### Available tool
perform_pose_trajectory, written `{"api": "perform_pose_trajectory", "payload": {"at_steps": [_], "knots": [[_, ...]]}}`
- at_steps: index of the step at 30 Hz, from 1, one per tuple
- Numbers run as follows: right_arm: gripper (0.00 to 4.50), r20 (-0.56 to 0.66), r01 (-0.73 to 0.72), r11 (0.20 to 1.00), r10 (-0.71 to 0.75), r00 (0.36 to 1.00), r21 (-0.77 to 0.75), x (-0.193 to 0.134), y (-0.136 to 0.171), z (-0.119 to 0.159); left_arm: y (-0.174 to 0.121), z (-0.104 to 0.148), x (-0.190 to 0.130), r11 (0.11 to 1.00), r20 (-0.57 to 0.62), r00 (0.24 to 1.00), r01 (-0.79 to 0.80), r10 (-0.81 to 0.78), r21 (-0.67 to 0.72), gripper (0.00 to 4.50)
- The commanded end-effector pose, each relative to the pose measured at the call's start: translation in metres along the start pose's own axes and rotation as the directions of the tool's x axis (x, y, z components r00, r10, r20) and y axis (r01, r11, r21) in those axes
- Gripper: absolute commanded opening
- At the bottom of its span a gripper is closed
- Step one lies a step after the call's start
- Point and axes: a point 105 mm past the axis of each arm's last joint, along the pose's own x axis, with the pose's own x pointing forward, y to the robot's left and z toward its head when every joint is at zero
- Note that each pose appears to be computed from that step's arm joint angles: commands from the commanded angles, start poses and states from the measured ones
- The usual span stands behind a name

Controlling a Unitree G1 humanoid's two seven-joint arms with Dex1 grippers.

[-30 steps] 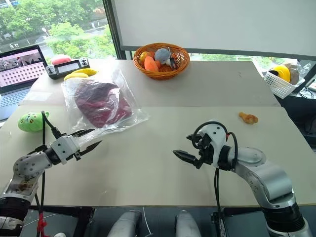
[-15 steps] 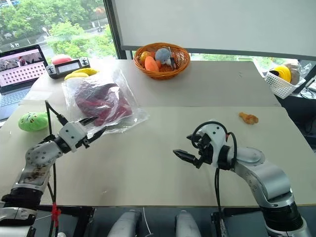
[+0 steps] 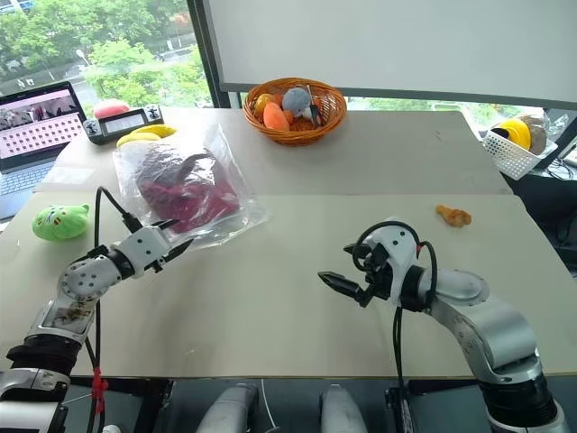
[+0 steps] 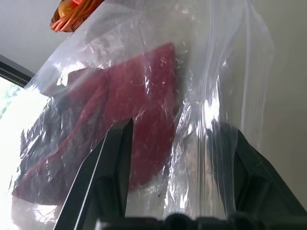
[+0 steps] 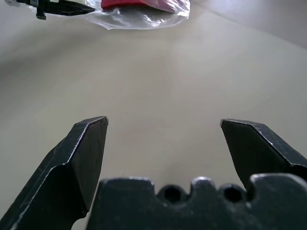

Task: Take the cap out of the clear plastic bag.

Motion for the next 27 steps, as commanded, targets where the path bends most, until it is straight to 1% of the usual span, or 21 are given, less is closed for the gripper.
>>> {"api": "perform_pose_trajectory", "payload": {"at_steps": [1, 2, 5, 8, 10, 14, 18, 20, 22, 24, 27], "knots": [[4.50, 0.039, 0.005, 0.999, -0.004, 0.999, -0.036, -0.004, 0.002, 0.012, 0.021, 0.007, 0.000, 0.996, 0.022, 0.997, -0.079, 0.078, 0.043, 1.45], [4.50, 0.040, 0.004, 0.999, -0.002, 0.999, -0.037, -0.003, 0.002, 0.012, 0.021, 0.006, 0.001, 0.996, 0.022, 0.997, -0.081, 0.080, 0.045, 0.99], [4.50, 0.047, -0.005, 0.999, 0.007, 0.999, -0.040, -0.001, 0.004, 0.014, 0.023, 0.007, 0.002, 0.995, 0.024, 0.996, -0.091, 0.090, 0.046, 0.06], [4.50, 0.067, -0.029, 0.999, 0.032, 0.997, -0.046, 0.004, 0.009, 0.019, 0.028, 0.011, 0.003, 0.994, 0.037, 0.994, -0.104, 0.102, 0.038, 0.06], [4.50, 0.102, -0.057, 0.997, 0.062, 0.993, -0.049, 0.010, 0.015, 0.027, 0.033, 0.016, 0.004, 0.993, 0.052, 0.992, -0.117, 0.116, 0.024, 0.06], [4.50, 0.182, -0.136, 0.987, 0.149, 0.972, -0.080, 0.036, 0.034, 0.049, 0.047, 0.030, 0.004, 0.989, 0.095, 0.985, -0.145, 0.146, -0.013, 0.06], [4.50, 0.232, -0.156, 0.983, 0.175, 0.957, -0.097, 0.067, 0.042, 0.070, 0.056, 0.048, 0.005, 0.989, 0.164, 0.975, -0.143, 0.148, -0.041, 0.06], [4.50, 0.260, -0.165, 0.980, 0.188, 0.947, -0.107, 0.090, 0.050, 0.081, 0.057, 0.062, 0.006, 0.990, 0.215, 0.967, -0.126, 0.135, -0.054, 0.06], [4.50, 0.264, -0.142, 0.980, 0.174, 0.949, -0.136, 0.110, 0.051, 0.085, 0.054, 0.074, 0.007, 0.991, 0.261, 0.958, -0.102, 0.120, -0.081, 0.06], [4.50, 0.254, -0.088, 0.982, 0.128, 0.959, -0.165, 0.124, 0.043, 0.083, 0.050, 0.080, 0.009, 0.992, 0.279, 0.954, -0.088, 0.111, -0.096, 0.06], [4.50, 0.247, -0.052, 0.977, 0.104, 0.963, -0.206, 0.138, 0.037, 0.081, 0.042, 0.086, 0.010, 0.992, 0.291, 0.952, -0.066, 0.094, -0.107, 0.06]]}}
